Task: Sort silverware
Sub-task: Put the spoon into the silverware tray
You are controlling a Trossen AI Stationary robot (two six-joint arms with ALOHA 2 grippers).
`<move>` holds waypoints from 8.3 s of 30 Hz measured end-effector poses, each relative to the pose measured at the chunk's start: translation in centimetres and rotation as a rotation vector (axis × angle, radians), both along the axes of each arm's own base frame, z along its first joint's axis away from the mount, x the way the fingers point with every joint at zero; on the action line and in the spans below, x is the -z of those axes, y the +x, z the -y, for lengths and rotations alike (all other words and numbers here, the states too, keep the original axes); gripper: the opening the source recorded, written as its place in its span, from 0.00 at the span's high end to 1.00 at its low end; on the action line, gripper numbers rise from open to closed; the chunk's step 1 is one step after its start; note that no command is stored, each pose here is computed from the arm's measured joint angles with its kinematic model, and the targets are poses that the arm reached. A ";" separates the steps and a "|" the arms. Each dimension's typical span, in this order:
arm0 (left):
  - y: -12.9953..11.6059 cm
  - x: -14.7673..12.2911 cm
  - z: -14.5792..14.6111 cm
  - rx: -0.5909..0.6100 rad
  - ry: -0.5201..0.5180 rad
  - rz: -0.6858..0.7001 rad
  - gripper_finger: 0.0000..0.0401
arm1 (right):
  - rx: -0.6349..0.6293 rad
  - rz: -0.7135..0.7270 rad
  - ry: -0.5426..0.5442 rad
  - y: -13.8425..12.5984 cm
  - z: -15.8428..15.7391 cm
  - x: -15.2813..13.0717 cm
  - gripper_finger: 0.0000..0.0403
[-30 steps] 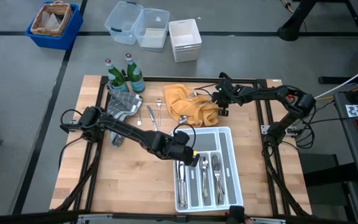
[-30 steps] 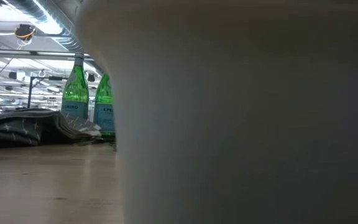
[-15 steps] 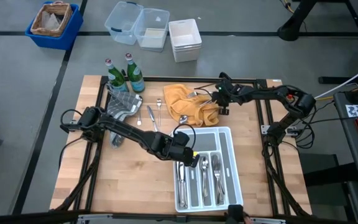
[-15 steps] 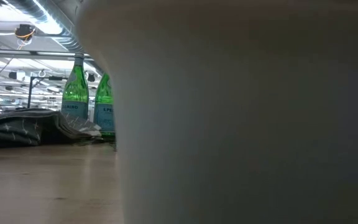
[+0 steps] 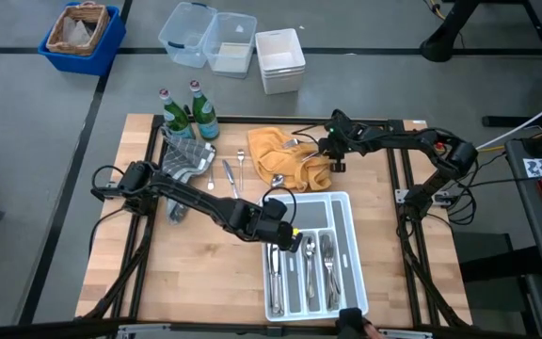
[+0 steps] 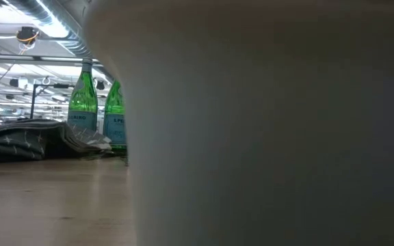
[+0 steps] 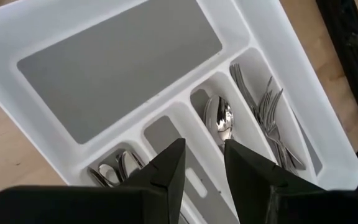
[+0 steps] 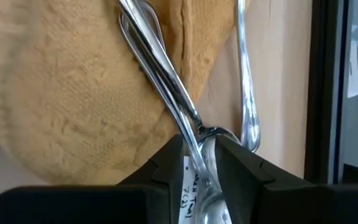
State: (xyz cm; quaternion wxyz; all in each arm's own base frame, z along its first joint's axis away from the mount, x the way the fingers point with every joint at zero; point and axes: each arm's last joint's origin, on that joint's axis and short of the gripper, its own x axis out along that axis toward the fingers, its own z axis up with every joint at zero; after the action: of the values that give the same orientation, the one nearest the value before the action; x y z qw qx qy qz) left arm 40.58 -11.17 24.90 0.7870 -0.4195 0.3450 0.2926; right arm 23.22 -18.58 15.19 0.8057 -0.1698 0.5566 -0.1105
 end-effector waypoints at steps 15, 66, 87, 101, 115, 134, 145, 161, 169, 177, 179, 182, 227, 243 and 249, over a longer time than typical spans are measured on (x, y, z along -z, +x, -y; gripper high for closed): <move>0.2 0.0 -0.4 -0.009 0.000 0.006 0.75 | 0.041 0.004 0.057 -1.6 2.6 1.4 0.77; -1.3 -3.0 -0.9 0.055 0.042 0.039 0.75 | 0.031 -0.139 0.256 -1.8 1.3 -5.7 0.99; -7.4 -5.2 3.8 0.239 0.138 -0.137 0.75 | -0.554 -0.224 0.138 6.6 -14.4 -13.0 1.00; -9.5 -5.3 7.6 0.122 0.059 -0.071 0.75 | -1.119 -0.247 0.021 4.2 -31.6 -13.2 1.00; -9.4 -5.3 7.6 0.149 0.075 -0.068 0.75 | -1.297 0.038 0.001 5.2 -38.5 -12.2 1.00; -9.4 -5.3 7.6 0.170 0.088 -0.074 0.75 | -1.359 -0.232 -0.076 8.0 -40.5 -3.3 1.00; -9.4 -5.3 7.6 0.182 0.099 -0.076 0.75 | -1.405 -0.279 -0.094 7.7 -40.0 -2.6 0.96; -8.9 -5.3 6.5 0.052 0.088 -0.046 0.75 | -1.161 -0.328 -0.096 7.1 -39.0 -1.9 0.78; -8.0 -4.9 1.6 -0.172 0.092 -0.152 0.75 | -0.985 -0.361 0.007 6.5 -38.7 -4.3 0.80; -6.0 -4.9 -5.1 -0.136 0.180 -0.237 0.75 | -0.846 -0.275 0.114 5.6 -37.0 -8.0 0.80; -5.5 -4.9 -6.9 -0.115 0.189 -0.251 0.75 | -0.809 -0.245 0.128 5.3 -36.1 -9.2 0.80; -4.9 -4.7 -9.4 -0.081 0.197 -0.275 0.75 | -0.752 -0.204 0.148 4.9 -34.6 -11.0 0.80; 0.8 8.4 -19.2 0.387 0.115 -0.536 0.75 | 0.064 0.517 0.212 -2.4 -17.2 -24.5 0.80; 1.2 8.4 -18.9 0.384 0.125 -0.506 0.75 | 0.261 0.711 0.128 -7.7 -13.9 -27.2 0.80; 1.4 9.9 -19.0 0.384 0.121 -0.549 0.75 | 0.410 0.745 0.040 -8.3 -12.4 -27.4 0.80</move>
State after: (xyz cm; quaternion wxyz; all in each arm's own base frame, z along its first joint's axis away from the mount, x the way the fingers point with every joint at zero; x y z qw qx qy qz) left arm 41.95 7.78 14.96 0.7289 -0.2051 0.5989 0.2608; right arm 14.95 -6.21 42.64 0.9163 0.0116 0.2519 -0.3113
